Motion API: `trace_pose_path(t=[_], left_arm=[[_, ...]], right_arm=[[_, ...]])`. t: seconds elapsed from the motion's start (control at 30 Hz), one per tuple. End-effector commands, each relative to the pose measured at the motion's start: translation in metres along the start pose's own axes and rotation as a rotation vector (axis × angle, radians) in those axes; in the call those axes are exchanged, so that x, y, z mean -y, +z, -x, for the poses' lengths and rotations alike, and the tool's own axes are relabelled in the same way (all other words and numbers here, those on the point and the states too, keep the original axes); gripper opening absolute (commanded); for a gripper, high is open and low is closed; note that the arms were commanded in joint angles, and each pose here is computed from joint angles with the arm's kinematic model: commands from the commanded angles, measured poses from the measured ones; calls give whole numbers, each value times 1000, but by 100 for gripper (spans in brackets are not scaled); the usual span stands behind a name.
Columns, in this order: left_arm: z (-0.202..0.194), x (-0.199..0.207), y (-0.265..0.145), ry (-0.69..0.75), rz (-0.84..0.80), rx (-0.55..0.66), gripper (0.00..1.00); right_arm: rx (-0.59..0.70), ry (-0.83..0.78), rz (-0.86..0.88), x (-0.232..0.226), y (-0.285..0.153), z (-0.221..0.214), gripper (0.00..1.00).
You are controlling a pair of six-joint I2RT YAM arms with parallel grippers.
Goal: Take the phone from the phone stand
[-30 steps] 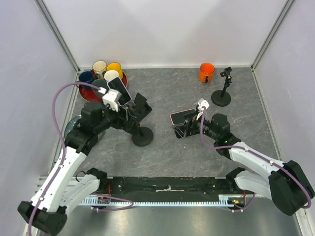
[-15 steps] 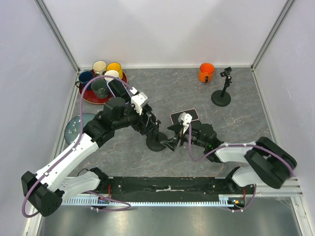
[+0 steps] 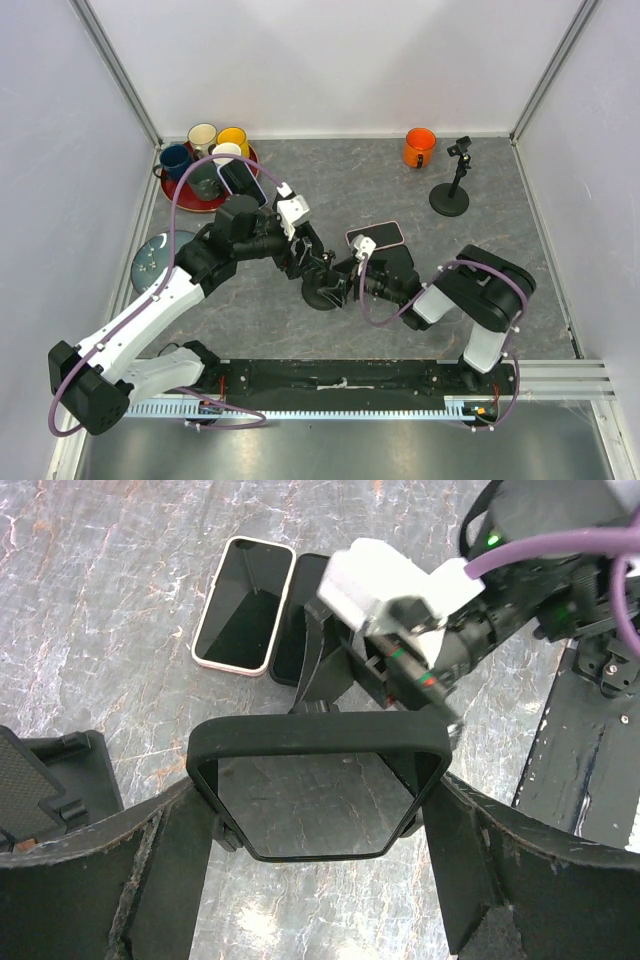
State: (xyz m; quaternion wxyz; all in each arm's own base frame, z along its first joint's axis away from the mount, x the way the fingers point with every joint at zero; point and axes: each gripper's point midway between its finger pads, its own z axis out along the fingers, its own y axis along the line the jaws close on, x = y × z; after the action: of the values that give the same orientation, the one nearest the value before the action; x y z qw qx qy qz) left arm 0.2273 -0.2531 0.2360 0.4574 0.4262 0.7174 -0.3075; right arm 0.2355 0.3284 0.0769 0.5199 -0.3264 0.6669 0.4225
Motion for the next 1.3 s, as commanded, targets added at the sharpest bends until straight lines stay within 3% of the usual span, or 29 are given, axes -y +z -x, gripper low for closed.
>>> trace_pose_path(t=[0.0,0.5,0.67,0.77,0.87,0.9,1.0,1.07,1.27], left_arm=[[73,12,-8,156,-69,235,30],[60,18,-3,132,-110,212,30],[58,16,-2,125,-102,205,34],[59,15,-3,123,-89,210,41],[59,12,-5,120,-69,214,51],[59,12,-6,115,-66,217,53],[62,11,-9,107,-47,232,60],[63,8,-10,104,-25,239,66],[78,-9,-23,8,110,298,77]], right_arm=[[303,-75,84,-16,14,67,87],[308,-105,76,-13,29,64,83],[306,-108,78,-14,29,63,77],[299,-120,77,-14,29,59,68],[288,-130,65,-12,30,51,53],[285,-134,60,-12,29,48,42],[291,-136,42,-11,29,44,30],[289,-164,34,-13,30,41,29],[277,-187,-89,-2,31,32,5]])
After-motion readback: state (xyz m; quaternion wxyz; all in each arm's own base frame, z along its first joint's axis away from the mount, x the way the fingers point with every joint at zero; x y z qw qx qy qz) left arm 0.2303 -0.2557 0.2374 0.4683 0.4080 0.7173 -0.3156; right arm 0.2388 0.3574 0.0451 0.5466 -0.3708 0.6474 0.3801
